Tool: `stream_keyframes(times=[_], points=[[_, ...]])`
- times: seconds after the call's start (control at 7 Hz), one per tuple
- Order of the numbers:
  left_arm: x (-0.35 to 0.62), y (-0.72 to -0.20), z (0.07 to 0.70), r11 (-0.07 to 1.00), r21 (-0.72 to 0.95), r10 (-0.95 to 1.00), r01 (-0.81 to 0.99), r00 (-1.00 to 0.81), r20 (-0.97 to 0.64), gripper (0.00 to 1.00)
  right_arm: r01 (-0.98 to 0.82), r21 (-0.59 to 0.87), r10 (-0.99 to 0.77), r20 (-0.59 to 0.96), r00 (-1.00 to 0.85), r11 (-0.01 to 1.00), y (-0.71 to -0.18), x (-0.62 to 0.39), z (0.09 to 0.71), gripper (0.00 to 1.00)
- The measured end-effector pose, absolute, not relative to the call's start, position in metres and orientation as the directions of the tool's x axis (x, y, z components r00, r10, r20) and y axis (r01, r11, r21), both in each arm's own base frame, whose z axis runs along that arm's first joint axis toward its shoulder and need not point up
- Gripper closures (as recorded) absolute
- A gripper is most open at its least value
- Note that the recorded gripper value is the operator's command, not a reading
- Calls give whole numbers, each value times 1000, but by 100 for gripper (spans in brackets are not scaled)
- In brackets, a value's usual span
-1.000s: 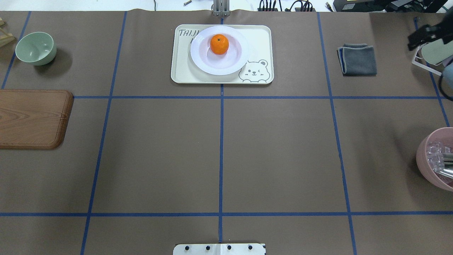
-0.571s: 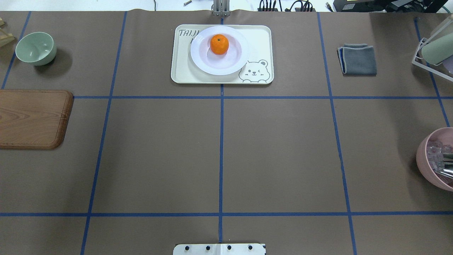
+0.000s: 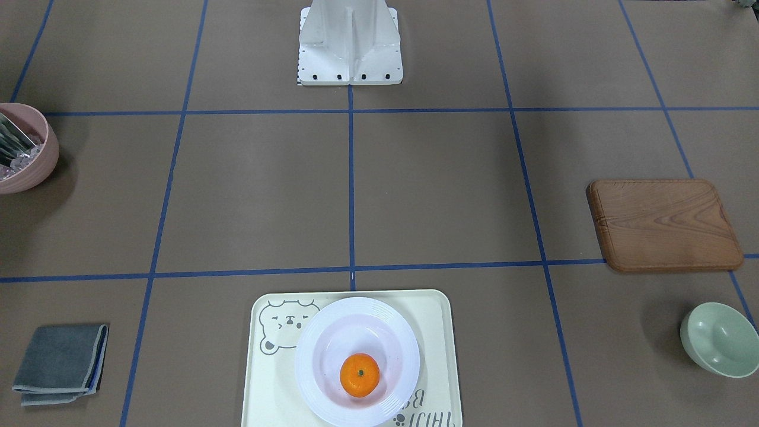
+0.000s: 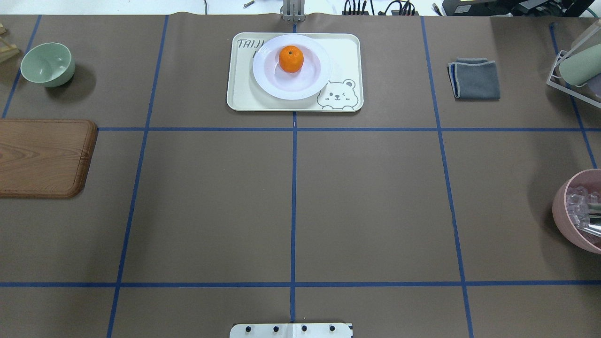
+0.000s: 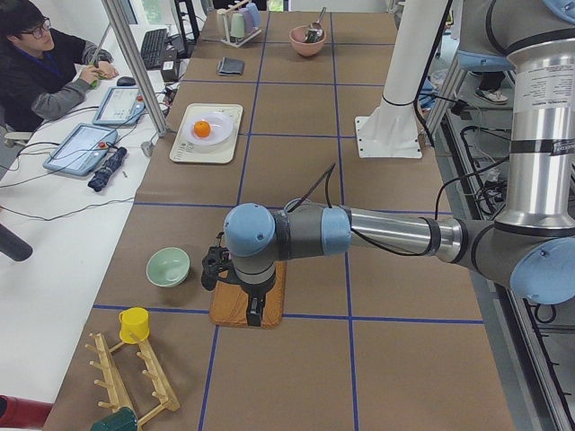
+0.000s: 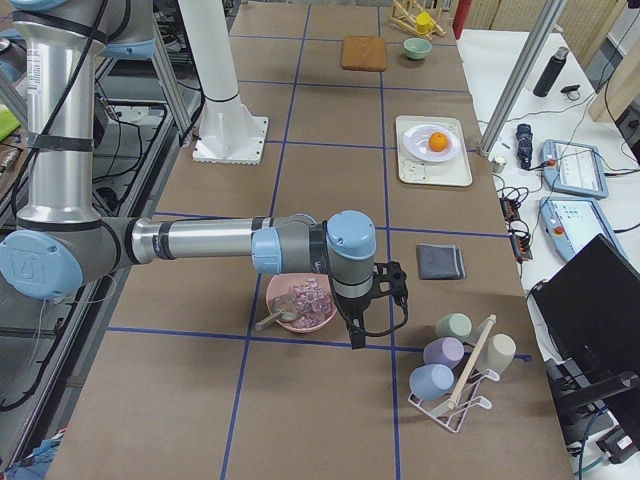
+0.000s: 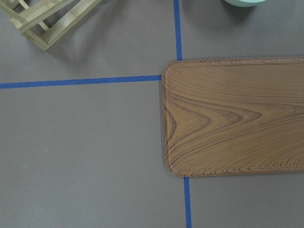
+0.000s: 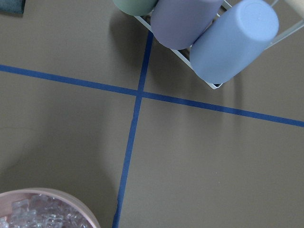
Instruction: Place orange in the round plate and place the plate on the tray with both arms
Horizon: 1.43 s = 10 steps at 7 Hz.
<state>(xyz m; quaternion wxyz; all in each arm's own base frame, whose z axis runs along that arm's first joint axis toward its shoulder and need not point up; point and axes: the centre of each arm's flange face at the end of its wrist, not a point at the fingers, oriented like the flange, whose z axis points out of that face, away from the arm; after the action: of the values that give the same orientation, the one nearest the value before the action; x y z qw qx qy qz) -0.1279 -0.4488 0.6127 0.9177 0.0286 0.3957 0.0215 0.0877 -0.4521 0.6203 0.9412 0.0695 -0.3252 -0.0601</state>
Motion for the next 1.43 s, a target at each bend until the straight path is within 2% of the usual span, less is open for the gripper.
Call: stream_keyframes(times=[1.43], points=[[-128,-447,614,998,66,60,-16,686,-725,1,74,168,-162,605,780,983,-450,88,624,0]])
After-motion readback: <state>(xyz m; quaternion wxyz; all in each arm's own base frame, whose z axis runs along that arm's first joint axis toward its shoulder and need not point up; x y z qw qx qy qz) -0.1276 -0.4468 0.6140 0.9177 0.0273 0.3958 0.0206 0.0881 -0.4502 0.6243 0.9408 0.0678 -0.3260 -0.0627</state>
